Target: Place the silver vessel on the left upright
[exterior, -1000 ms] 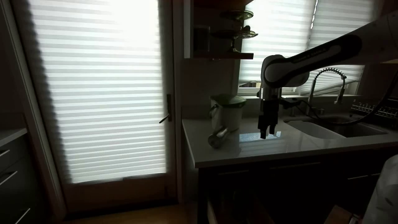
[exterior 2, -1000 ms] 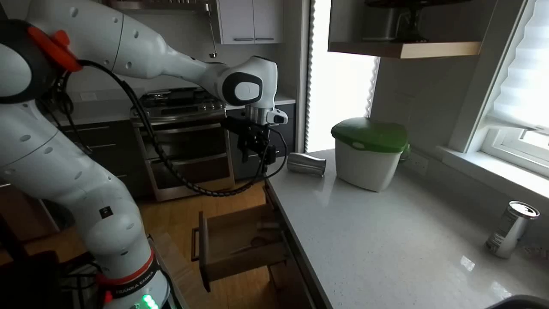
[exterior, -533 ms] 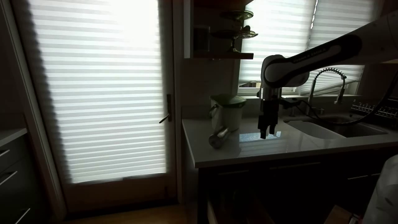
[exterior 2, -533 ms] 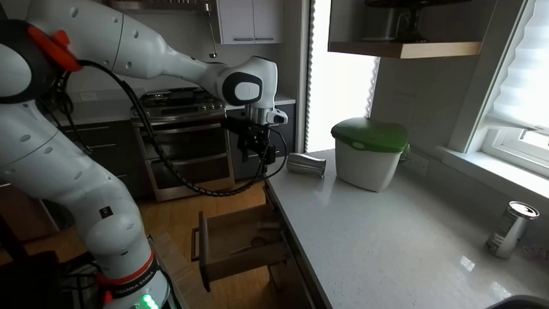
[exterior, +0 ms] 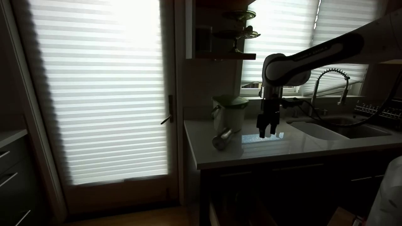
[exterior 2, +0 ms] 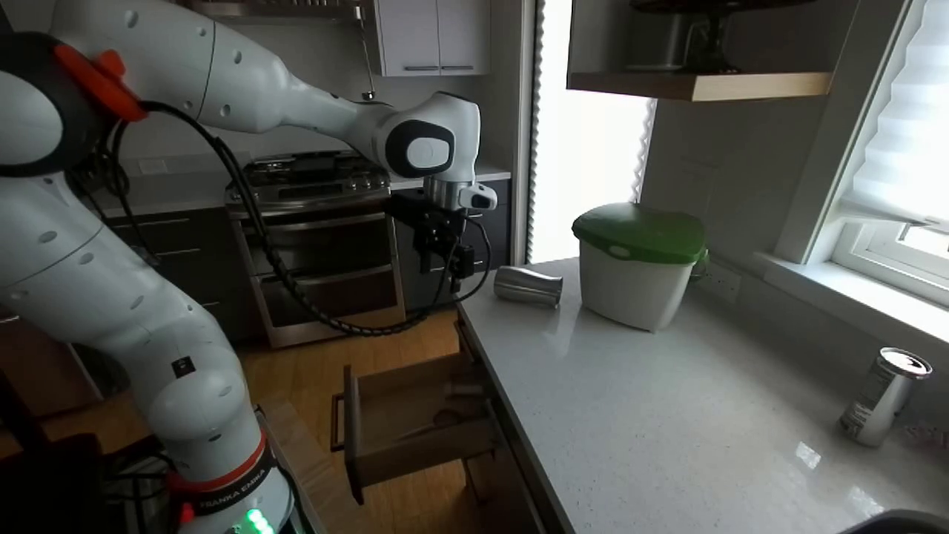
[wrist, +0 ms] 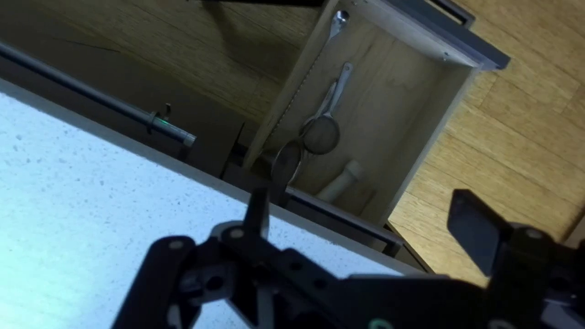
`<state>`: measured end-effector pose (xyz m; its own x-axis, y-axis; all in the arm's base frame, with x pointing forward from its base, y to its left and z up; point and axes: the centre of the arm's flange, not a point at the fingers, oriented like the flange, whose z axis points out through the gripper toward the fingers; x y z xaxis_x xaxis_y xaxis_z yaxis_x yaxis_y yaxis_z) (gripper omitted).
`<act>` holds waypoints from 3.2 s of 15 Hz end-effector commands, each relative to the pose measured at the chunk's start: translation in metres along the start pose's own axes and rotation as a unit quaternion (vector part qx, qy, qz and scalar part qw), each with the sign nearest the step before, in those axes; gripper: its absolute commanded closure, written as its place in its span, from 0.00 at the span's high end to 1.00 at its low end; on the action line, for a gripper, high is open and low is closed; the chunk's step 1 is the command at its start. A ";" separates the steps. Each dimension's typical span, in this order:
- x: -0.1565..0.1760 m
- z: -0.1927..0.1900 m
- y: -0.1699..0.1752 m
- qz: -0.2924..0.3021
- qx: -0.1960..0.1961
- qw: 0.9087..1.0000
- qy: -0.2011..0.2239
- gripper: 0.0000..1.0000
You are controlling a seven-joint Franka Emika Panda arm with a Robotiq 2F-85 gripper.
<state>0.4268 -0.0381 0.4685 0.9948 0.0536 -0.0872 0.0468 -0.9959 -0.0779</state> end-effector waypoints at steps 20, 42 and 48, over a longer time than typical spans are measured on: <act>0.222 0.019 0.020 0.516 0.087 0.830 0.194 1.00; 0.241 0.070 0.035 0.530 0.036 0.828 0.179 1.00; 0.248 0.093 0.039 0.537 0.029 0.830 0.151 1.00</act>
<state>0.6577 -0.0569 0.3629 0.4543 -0.8804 0.1361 -0.8581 -0.4735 -0.1985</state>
